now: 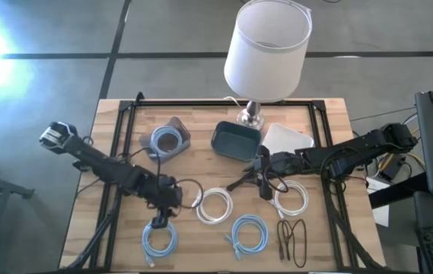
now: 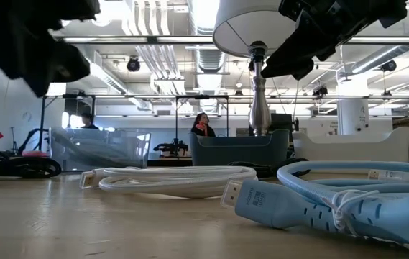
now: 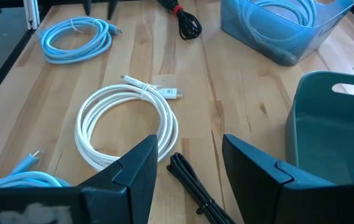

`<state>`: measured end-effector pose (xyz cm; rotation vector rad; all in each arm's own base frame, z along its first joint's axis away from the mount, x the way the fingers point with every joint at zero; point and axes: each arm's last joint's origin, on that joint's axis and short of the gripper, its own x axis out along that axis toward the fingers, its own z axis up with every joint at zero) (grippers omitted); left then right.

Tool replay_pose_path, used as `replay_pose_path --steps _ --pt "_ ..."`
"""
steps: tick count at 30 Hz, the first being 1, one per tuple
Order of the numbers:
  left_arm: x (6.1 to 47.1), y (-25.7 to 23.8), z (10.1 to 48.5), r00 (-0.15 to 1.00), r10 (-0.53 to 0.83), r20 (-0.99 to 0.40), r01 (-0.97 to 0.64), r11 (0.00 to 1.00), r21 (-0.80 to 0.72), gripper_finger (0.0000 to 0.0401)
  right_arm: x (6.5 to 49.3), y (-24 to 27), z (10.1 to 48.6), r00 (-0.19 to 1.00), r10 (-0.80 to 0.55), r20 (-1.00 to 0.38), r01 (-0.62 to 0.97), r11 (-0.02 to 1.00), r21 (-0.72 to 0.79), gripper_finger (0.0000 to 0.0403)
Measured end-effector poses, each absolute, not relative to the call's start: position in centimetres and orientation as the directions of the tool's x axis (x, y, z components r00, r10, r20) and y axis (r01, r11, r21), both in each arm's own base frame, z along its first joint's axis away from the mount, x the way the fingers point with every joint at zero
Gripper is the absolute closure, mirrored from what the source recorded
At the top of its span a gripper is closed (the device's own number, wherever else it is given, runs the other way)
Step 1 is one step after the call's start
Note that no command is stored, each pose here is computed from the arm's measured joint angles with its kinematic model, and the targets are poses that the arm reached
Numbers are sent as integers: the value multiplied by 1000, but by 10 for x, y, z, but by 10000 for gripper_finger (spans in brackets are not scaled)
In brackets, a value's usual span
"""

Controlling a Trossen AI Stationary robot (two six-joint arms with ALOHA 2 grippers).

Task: Pick & Place USB Port
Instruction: Put the left blue HDMI cable into the black bin

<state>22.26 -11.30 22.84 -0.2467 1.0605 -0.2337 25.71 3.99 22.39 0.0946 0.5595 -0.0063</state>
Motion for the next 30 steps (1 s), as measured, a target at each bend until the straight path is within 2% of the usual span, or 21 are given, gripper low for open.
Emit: replay_pose_path --steps 3,9,13,20,26,30 --pt "216 -123 225 447 -325 -833 87 943 -320 261 257 40 224 848 20 -530 32 996 88 227" --pt "201 -130 207 388 -318 -865 -23 935 -354 249 257 40 224 847 20 -531 34 995 91 227" --pt "192 -132 192 359 -318 -878 -39 934 -354 238 257 40 224 847 19 -531 34 995 90 227" --pt "187 -134 171 403 -360 -841 -11 917 -398 231 257 40 224 847 19 -531 34 995 90 227" --pt "178 -128 153 386 -349 -854 -57 915 -399 231 257 40 224 847 20 -531 33 995 90 227" --pt "176 -127 144 430 -393 -813 -49 889 -456 234 257 40 224 847 20 -531 33 995 90 227"
